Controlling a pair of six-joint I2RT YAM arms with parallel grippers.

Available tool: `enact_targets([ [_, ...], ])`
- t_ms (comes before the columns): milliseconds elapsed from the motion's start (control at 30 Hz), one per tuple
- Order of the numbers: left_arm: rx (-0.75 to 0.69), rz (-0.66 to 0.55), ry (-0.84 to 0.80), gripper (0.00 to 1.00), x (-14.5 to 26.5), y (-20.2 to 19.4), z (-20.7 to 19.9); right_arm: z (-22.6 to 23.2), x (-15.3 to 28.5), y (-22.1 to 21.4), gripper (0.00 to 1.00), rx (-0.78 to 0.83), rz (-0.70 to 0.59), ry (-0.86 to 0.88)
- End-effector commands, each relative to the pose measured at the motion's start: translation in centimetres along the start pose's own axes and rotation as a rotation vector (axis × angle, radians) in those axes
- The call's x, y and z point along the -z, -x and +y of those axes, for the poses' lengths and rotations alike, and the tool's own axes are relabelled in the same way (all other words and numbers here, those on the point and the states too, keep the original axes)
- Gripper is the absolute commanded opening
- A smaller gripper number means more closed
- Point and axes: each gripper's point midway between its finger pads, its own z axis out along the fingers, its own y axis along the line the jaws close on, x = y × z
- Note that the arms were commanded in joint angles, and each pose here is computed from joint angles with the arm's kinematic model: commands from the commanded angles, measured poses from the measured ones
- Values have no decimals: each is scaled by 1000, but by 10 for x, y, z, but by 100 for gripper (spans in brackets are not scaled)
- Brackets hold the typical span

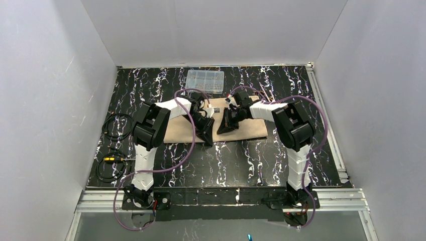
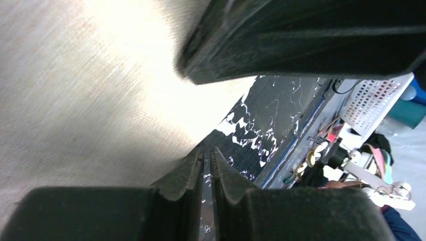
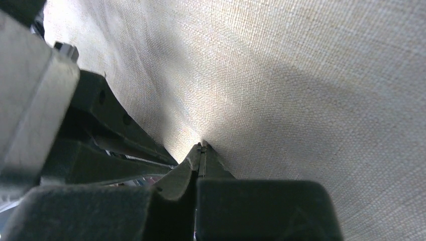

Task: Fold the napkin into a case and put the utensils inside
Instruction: Smooth out the rectangle-folded napkin at the center of the board.

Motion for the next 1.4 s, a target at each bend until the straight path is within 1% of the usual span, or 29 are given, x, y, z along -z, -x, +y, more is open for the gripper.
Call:
enact_targets([
  [0,100,21,-45,9,16,-13,14,-35,-2,-8,1,-3,-9,-130],
  [67,164,15,-109,9,26,-15,15,-35,-2,-8,1,-1,-10,-132],
  [167,245,20,-161,9,36,-20,25,-37,-1,-9,1,-3,-12,-138],
  [400,364,75,-131,6,56,-37,53,-37,0,-9,1,0,-14,-149],
  [633,403,87,-101,6,88,-66,71,-43,2,-11,1,5,-8,-172],
  [767,395,77,-62,6,108,-78,80,-44,1,-10,1,6,-7,-173],
  [867,351,65,-28,6,122,-83,86,-45,1,-9,1,6,-9,-178],
  [967,270,8,0,9,136,-69,84,-43,0,-9,1,4,-9,-162],
  [1033,231,-43,-5,12,145,-54,76,-39,-2,-7,1,-1,-12,-143],
  [1133,156,-85,-13,14,157,-38,57,-31,0,1,1,6,-29,-129],
  [1233,94,-79,-6,15,163,-45,43,-23,5,7,1,14,-37,-127],
  [1367,73,16,8,14,155,-77,43,4,19,24,1,49,-80,-75],
])
